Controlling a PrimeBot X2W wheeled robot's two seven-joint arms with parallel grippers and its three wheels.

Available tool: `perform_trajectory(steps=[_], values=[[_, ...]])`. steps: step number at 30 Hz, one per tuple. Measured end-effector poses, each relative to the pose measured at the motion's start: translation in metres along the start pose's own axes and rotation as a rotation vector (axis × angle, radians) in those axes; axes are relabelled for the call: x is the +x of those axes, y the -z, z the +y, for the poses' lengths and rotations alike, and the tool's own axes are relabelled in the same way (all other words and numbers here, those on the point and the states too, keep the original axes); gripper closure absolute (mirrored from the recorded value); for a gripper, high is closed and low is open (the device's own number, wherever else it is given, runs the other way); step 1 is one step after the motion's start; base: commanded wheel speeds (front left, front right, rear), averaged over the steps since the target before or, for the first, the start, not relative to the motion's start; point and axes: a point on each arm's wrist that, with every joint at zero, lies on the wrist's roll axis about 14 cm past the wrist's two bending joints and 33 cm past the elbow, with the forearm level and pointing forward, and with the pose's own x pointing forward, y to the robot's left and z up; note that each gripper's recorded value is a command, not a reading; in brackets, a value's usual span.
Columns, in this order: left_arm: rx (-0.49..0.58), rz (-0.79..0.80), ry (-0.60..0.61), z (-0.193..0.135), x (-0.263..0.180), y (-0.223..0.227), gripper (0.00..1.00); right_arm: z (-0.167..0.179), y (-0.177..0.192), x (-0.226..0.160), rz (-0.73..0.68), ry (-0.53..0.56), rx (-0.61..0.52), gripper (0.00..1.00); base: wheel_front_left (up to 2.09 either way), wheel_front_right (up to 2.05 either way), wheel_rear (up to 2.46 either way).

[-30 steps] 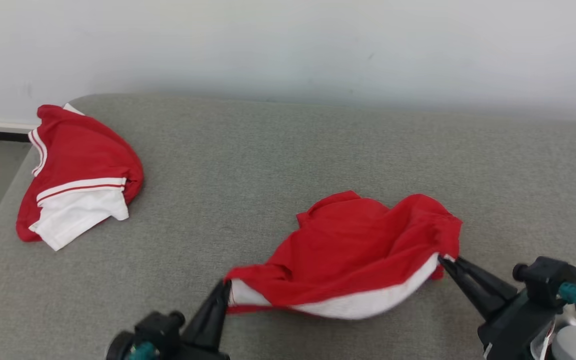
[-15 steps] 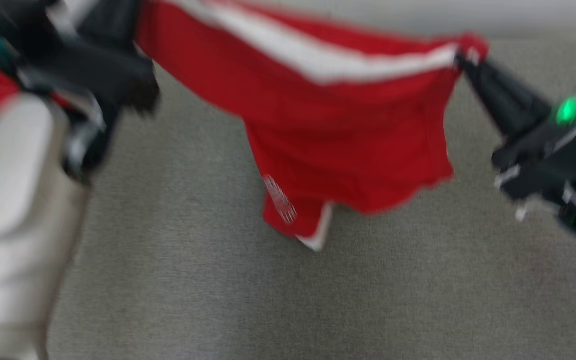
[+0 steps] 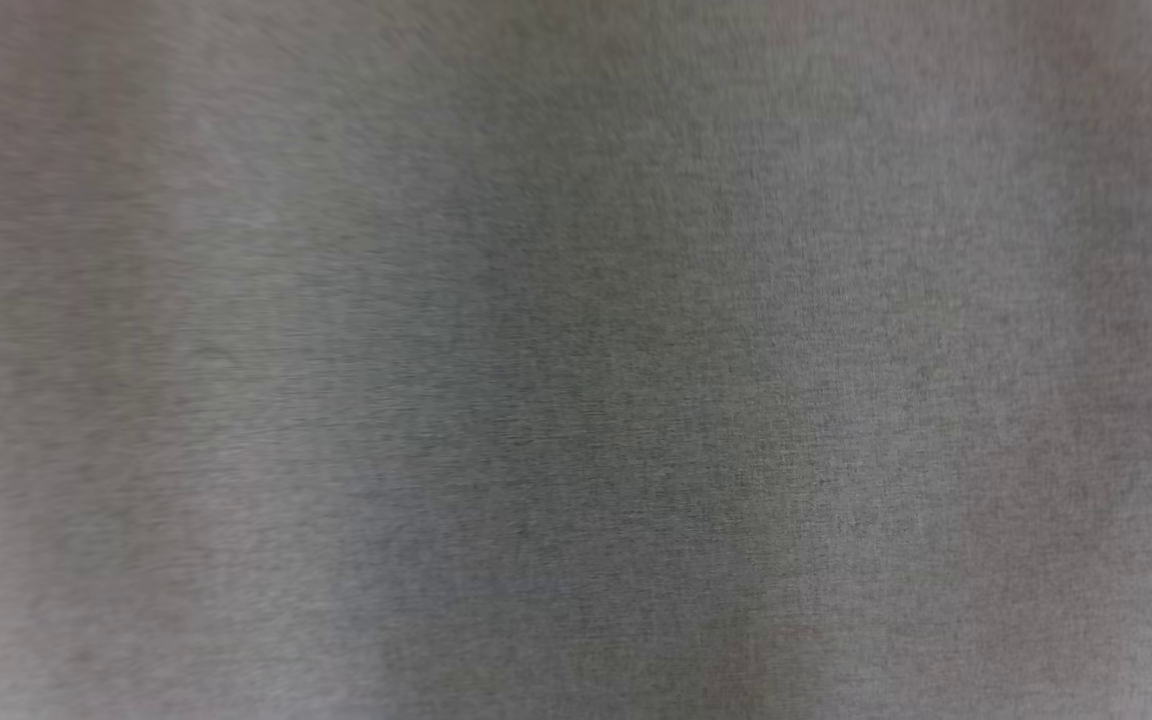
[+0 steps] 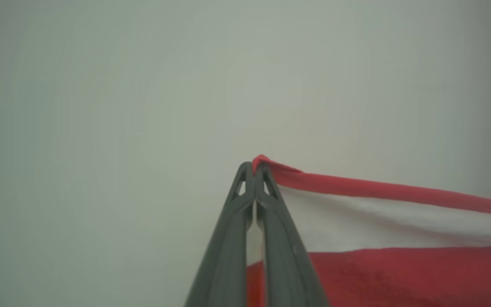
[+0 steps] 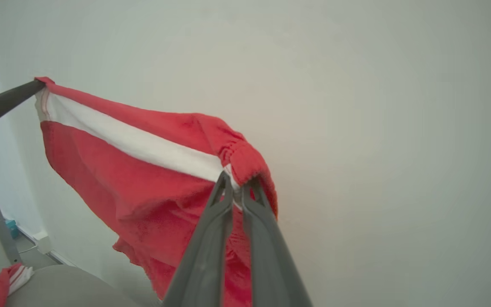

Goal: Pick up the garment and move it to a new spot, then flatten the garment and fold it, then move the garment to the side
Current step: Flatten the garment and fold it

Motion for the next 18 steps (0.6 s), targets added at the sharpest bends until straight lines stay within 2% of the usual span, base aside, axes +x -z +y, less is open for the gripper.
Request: perform_trajectory(steps=[4, 8, 15, 18], values=[[-0.026, 0.015, -0.003, -0.004, 0.021, 0.023, 1.00, -0.030, 0.019, 0.011, 0.069, 0.063, -0.077, 1.00, 0.00, 0.00, 0.00], [-0.067, 0.064, -0.013, -0.009, 0.028, 0.063, 1.00, -0.051, 0.035, 0.016, 0.094, 0.109, -0.100, 1.00, 0.00, 0.00, 0.00], [-0.154, 0.164, -0.042, -0.012, 0.015, 0.138, 1.00, -0.066, 0.099, 0.000, 0.192, 0.143, -0.062, 1.00, 0.00, 0.00, 0.00], [-0.168, 0.186, -0.005, -0.028, 0.004, 0.161, 1.00, -0.065, 0.119, -0.014, 0.218, 0.136, -0.036, 1.00, 0.00, 0.00, 0.00]])
